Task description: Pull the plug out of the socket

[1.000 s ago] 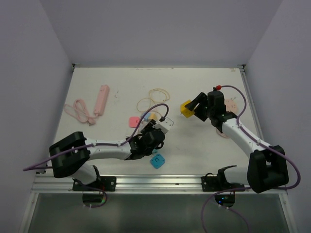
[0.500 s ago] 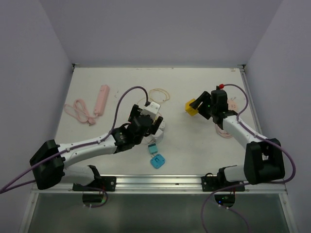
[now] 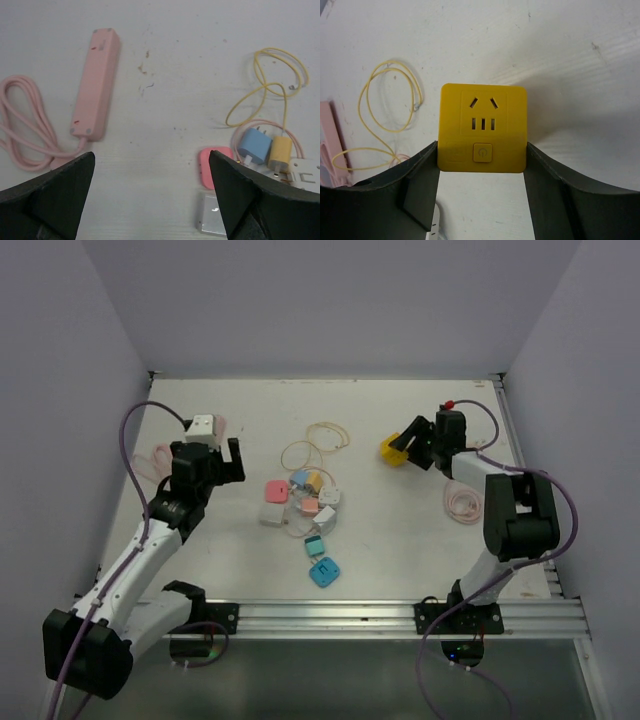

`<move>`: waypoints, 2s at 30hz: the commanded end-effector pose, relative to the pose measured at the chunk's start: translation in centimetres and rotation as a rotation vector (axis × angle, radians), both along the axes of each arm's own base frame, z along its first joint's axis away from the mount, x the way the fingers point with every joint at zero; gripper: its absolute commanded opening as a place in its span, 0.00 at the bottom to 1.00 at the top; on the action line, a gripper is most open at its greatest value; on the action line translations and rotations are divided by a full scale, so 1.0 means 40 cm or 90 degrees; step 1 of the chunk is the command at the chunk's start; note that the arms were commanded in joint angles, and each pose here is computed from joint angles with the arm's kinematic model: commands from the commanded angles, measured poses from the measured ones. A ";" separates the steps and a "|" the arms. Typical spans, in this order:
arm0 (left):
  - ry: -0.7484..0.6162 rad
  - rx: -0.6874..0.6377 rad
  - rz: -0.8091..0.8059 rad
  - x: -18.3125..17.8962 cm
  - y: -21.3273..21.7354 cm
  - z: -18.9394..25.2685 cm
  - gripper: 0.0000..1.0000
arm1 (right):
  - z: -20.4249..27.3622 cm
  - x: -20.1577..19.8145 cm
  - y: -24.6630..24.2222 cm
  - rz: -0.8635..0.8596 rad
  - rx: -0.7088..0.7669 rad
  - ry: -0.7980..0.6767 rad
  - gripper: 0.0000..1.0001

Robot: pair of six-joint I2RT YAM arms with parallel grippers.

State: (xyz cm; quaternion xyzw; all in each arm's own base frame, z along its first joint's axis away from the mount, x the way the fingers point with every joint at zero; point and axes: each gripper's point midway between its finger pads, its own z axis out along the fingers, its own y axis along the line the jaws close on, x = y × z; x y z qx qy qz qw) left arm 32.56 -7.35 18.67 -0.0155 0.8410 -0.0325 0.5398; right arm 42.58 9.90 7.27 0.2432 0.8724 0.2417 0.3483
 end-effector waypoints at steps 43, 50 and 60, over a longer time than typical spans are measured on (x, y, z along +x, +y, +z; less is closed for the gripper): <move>-0.090 -0.008 0.079 -0.050 0.104 0.072 0.99 | 0.177 -0.014 -0.123 0.009 -0.003 -0.082 0.82; -0.133 -0.046 0.089 -0.085 0.110 0.138 0.99 | 0.373 -0.130 -0.182 -0.045 -0.094 -0.120 0.90; -0.126 -0.051 0.132 -0.225 0.170 0.328 1.00 | 0.739 -0.399 -0.294 -0.207 -0.213 -0.314 0.99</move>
